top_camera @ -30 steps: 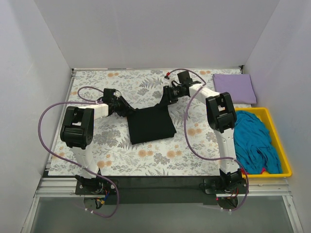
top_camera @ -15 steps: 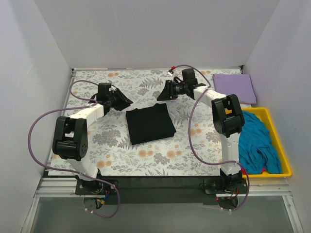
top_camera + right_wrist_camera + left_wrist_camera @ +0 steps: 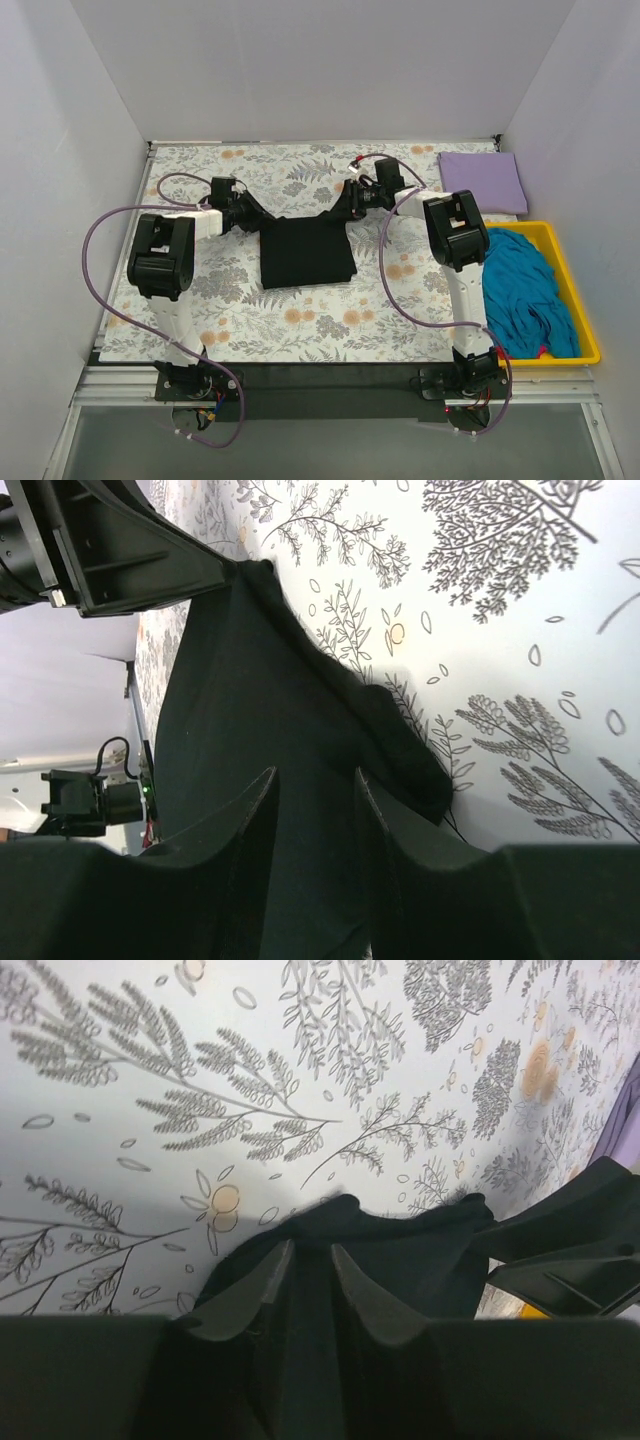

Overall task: Fold and stack the t-shirts
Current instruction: Fold the tshirt

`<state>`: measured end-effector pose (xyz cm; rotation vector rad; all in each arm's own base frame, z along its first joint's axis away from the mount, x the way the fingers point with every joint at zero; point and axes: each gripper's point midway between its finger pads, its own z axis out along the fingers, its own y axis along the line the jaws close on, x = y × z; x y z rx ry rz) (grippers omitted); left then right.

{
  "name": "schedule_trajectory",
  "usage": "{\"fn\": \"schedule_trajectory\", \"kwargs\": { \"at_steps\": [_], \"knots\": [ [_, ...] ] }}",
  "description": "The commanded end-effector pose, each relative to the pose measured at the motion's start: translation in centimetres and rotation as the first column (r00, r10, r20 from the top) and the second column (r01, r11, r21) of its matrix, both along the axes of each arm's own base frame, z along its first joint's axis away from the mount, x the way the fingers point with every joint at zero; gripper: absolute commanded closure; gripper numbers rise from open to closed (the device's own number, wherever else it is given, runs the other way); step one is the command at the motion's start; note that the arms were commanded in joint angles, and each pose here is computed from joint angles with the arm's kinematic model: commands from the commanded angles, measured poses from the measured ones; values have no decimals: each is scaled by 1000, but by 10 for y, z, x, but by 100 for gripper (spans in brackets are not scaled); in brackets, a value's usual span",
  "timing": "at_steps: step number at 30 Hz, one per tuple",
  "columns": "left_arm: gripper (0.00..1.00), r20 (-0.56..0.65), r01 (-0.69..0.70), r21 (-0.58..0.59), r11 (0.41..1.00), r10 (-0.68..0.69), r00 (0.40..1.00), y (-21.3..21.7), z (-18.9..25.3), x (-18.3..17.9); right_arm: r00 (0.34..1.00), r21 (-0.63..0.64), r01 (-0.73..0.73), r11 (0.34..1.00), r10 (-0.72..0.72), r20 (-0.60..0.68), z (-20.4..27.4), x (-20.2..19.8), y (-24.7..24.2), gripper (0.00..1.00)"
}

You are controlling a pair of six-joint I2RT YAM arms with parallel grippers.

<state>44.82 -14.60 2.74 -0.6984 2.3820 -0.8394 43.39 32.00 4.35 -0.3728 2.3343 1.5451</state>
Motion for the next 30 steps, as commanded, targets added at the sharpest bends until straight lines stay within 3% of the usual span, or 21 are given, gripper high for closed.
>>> {"fn": "schedule_trajectory", "kwargs": {
  "at_steps": [1,2,7,9,14,18,19,23,26,30],
  "knots": [
    [77,-7,-13,95,995,14,1000,21,-8,3,997,2,42,999,-42,66,23,13,-10,57],
    [67,-2,-1,90,996,1,1000,19,-3,1,994,16,41,999,-43,103,44,13,-11,57],
    [47,122,36,129,991,-52,991,12,66,-10,985,63,0,998,-11,170,107,-24,-8,57],
    [45,186,51,140,989,-77,980,3,101,-26,989,67,-52,996,42,144,107,-56,-3,57],
    [45,184,133,136,982,-157,970,-34,114,-93,978,73,-170,983,158,137,110,-124,6,57],
    [62,98,212,28,977,-214,972,-53,87,-138,976,44,-205,978,201,86,73,-149,0,61],
    [70,74,211,24,977,-212,974,-52,77,-144,976,39,-211,977,208,70,62,-154,-2,63],
    [84,-69,210,21,977,-208,976,-42,26,-166,975,3,-221,975,222,-11,11,-160,-9,70],
    [93,-181,165,-36,986,-168,969,-27,-2,-177,975,-26,-216,976,214,-61,-21,-165,-18,75],
    [95,-295,93,-38,995,-100,950,-9,-24,-184,981,-58,-172,983,166,-100,-46,-161,-38,76]
  ]
}}
